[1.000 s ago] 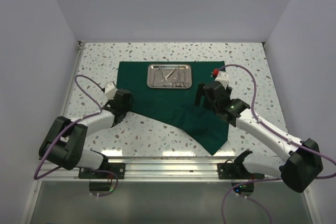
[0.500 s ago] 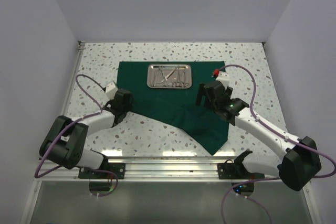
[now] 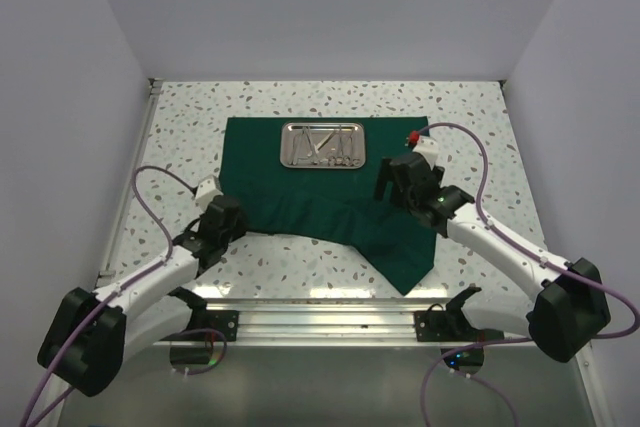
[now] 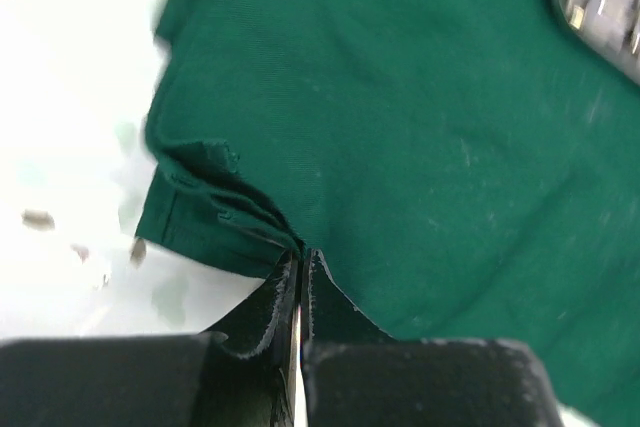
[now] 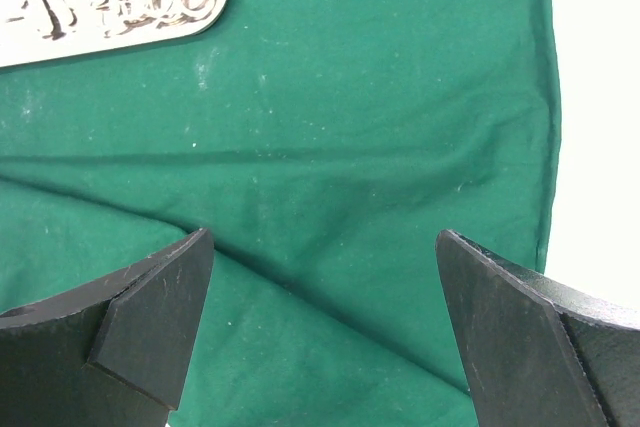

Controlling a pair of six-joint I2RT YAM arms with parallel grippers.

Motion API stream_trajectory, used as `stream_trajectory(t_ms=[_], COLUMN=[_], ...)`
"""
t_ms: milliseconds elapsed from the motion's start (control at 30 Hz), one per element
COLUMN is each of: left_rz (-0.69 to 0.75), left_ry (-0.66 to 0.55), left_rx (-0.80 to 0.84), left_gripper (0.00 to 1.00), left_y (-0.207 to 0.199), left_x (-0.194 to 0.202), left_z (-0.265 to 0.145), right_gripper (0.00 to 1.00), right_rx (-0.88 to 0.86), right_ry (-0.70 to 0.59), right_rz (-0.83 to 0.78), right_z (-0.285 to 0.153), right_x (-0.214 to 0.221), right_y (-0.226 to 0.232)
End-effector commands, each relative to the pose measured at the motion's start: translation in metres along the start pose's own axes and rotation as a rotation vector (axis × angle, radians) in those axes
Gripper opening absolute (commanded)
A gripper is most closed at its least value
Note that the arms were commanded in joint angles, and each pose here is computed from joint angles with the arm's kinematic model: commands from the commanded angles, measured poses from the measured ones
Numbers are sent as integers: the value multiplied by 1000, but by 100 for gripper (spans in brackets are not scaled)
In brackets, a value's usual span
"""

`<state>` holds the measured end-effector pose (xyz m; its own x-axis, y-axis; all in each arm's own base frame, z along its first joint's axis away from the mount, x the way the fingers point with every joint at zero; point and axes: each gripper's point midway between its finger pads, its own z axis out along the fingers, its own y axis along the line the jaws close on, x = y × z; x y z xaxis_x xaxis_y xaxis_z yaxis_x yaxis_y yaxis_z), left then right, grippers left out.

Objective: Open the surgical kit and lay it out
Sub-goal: Smooth out the surgical kit at the center of the board.

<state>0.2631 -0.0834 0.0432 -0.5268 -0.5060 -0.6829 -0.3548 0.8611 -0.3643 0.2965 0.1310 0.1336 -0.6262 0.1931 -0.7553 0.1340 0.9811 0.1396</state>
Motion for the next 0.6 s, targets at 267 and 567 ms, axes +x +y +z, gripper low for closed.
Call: stream_trajectory(t_ms=[267,567], left_rz=[106,197], left_ry=[260,253], left_rx=[18,-9], left_gripper=[0,23], left_y=[18,16], left_x=[93,105], left_z=[-63,-76], right_gripper=[97,98], right_rx=[-82,-135], right_ry=[-2,79], right_rz=[40,-23], right_z=[-26,-54], right_x=[-7,13], right_y=[3,-7])
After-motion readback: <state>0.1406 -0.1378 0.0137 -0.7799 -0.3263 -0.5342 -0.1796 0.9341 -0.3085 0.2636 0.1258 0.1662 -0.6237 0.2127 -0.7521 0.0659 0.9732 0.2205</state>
